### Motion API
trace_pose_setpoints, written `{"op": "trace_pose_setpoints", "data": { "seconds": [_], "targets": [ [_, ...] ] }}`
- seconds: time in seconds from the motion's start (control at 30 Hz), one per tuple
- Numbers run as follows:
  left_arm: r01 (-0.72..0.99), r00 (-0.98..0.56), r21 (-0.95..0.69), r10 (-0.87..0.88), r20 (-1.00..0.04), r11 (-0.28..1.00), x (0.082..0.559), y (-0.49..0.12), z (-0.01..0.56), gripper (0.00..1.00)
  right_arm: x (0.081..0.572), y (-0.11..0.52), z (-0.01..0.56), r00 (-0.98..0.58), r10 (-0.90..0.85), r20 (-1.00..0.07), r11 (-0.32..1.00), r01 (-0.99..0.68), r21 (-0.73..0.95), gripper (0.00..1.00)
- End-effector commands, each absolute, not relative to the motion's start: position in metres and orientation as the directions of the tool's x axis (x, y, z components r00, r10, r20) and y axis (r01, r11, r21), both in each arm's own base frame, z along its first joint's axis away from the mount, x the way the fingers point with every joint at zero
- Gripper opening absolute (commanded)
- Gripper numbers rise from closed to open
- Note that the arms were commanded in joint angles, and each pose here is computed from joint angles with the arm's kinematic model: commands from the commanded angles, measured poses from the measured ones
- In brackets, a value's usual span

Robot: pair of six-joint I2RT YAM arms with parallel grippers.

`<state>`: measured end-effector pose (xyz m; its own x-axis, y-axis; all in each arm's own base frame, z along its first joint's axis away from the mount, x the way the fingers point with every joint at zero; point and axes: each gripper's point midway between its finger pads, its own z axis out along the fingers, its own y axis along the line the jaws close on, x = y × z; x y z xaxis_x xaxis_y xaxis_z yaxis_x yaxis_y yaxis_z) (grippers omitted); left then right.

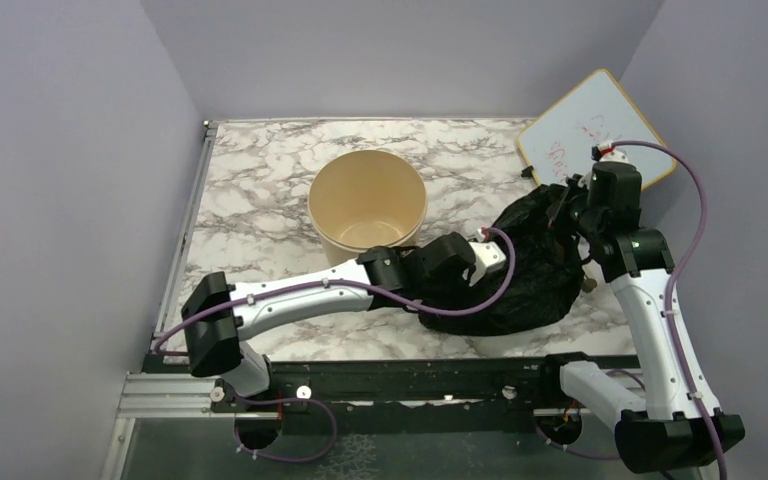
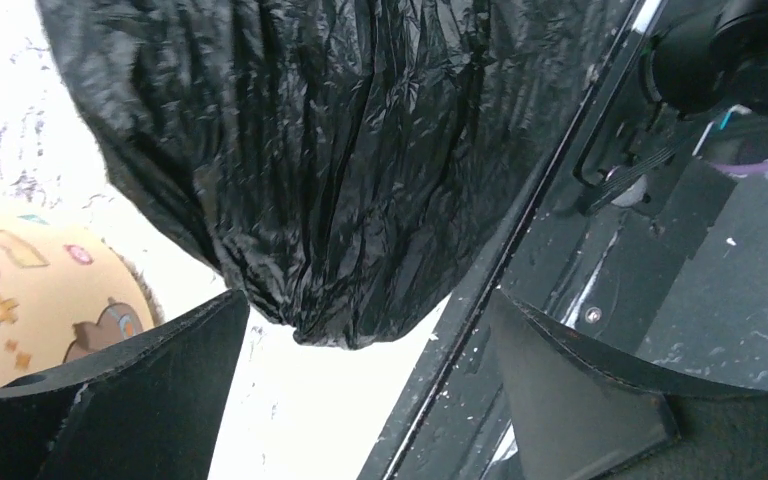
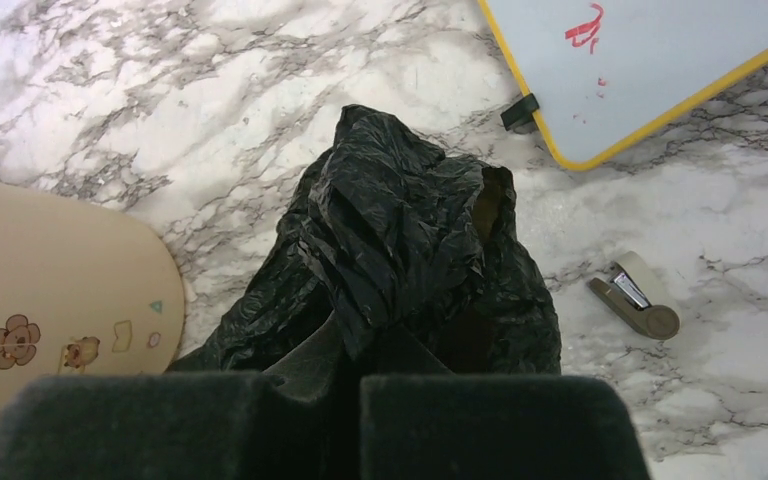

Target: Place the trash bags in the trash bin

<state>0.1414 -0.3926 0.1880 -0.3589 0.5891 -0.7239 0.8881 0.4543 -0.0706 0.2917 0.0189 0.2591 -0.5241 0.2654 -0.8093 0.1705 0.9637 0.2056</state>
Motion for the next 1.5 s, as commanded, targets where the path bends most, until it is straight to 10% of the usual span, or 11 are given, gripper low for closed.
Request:
{"op": "trace_pose_setpoints", "data": {
  "seconds": [0.0,0.3,0.57,0.9,1.13,1.47],
  "targets": [
    [0.920,-0.330,-0.116,0.578,-0.746,0.375,0.143,-0.422,0.189,0.92,0.292,0.021,0.259,-0.516,0.260,-0.816,0.965,0.153,0.211,0.00],
    [0.910,-0.337,-0.075,0.619,-0.709,0.409,0.161,-0.446,0.148,0.91,0.286,0.032,0.251,-0.539,0.257,-0.802,0.965,0.099,0.243,0.00],
    [0.867,-0.342,-0.032,0.548,-0.764,0.497,0.186,-0.460,0.158,0.01,0.284,0.029,0.254,-0.536,0.240,-0.810,0.970,0.100,0.222,0.01],
    [0.882,-0.134,0.038,0.326,-0.936,0.469,0.193,-0.452,0.298,0.00,0.272,0.028,0.358,-0.315,0.264,-0.911,0.963,0.043,0.265,0.00],
    [0.776,0.070,0.144,0.143,-0.987,0.615,0.220,-0.407,0.377,0.00,0.233,0.101,0.471,-0.112,0.275,-0.955,0.838,-0.458,0.295,0.00],
    [0.568,0.229,0.270,0.165,-0.959,0.777,0.247,-0.341,0.422,0.00,0.225,0.155,0.492,-0.253,0.310,-0.916,0.576,-0.717,0.393,0.01]
  ]
}}
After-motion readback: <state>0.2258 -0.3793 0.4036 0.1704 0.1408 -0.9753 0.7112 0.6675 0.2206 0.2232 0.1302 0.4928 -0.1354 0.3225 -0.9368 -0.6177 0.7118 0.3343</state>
